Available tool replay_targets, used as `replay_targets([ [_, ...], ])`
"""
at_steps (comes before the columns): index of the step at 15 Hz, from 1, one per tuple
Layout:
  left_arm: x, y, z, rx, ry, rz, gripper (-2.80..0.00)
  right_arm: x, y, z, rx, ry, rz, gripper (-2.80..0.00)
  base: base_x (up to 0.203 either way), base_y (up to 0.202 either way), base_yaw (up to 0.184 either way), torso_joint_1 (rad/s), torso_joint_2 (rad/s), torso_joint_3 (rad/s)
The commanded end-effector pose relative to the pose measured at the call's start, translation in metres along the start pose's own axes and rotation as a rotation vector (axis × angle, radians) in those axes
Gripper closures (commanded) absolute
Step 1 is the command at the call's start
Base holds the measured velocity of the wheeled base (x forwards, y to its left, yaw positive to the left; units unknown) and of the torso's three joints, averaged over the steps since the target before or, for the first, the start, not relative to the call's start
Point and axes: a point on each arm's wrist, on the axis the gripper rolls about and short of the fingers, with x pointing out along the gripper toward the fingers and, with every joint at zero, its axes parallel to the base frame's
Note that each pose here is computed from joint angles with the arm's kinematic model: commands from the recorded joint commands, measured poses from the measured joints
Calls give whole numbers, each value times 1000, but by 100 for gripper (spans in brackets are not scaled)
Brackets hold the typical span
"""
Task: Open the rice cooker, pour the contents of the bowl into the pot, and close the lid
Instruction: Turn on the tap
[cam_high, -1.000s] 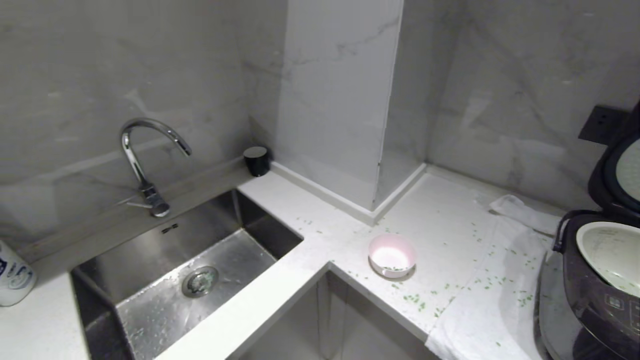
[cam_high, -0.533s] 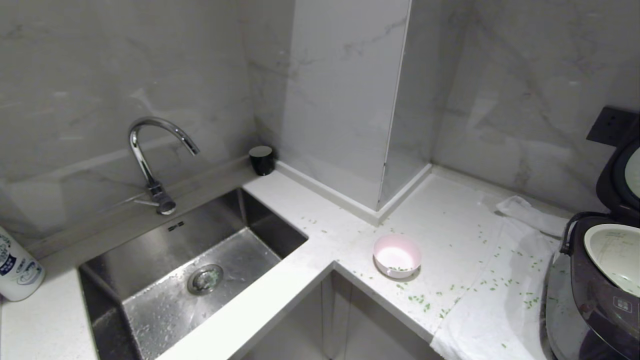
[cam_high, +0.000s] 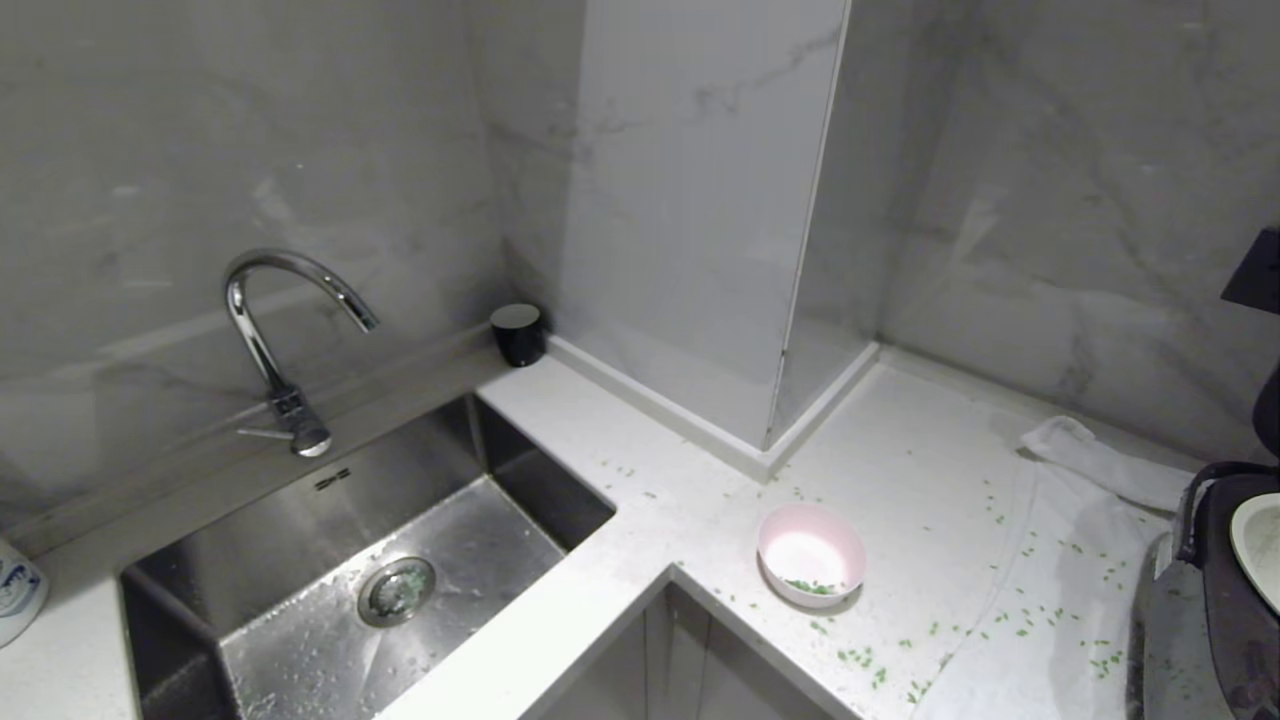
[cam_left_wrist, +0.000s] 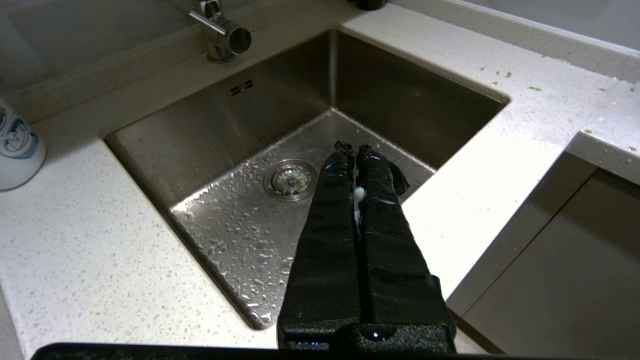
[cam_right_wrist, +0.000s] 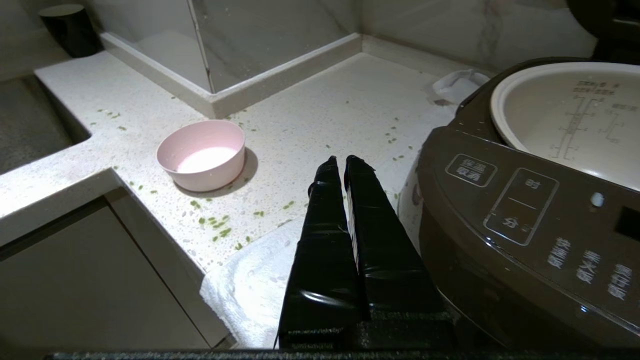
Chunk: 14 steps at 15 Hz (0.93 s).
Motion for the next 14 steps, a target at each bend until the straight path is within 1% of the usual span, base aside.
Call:
replay_targets([
  [1,0,0,0,-1,0,0,0,0,0,0,0,1,-1,0,0,0,0,0,0,0],
  [3,0,0,0,-13,0,3,0,0,0,0,0,1,0,0,0,0,0,0,0,0],
  [5,0,1,0,-59,-2,49,0,0,0,0,0,1,1,0,0,0,0,0,0,0],
  [7,-1,1,2,-63,-10,61,0,0,0,0,0,-1,1,0,0,0,0,0,0,0],
  [8,-4,1,11,-64,-38,64,0,0,0,0,0,1,1,0,0,0,0,0,0,0],
  [9,-7,2,24,-67,-50,64,0,0,0,-1,0,2,1,0,0,0,0,0,0,0],
  [11,-1,3,50,-79,-11,64,0,0,0,0,0,1,1,0,0,0,0,0,0,0],
  [12,3,4,65,-85,-21,62,0,0,0,0,0,1,1,0,0,0,0,0,0,0],
  [14,18,6,88,-90,-33,62,0,0,0,-1,0,1,1,0,0,0,0,0,0,0],
])
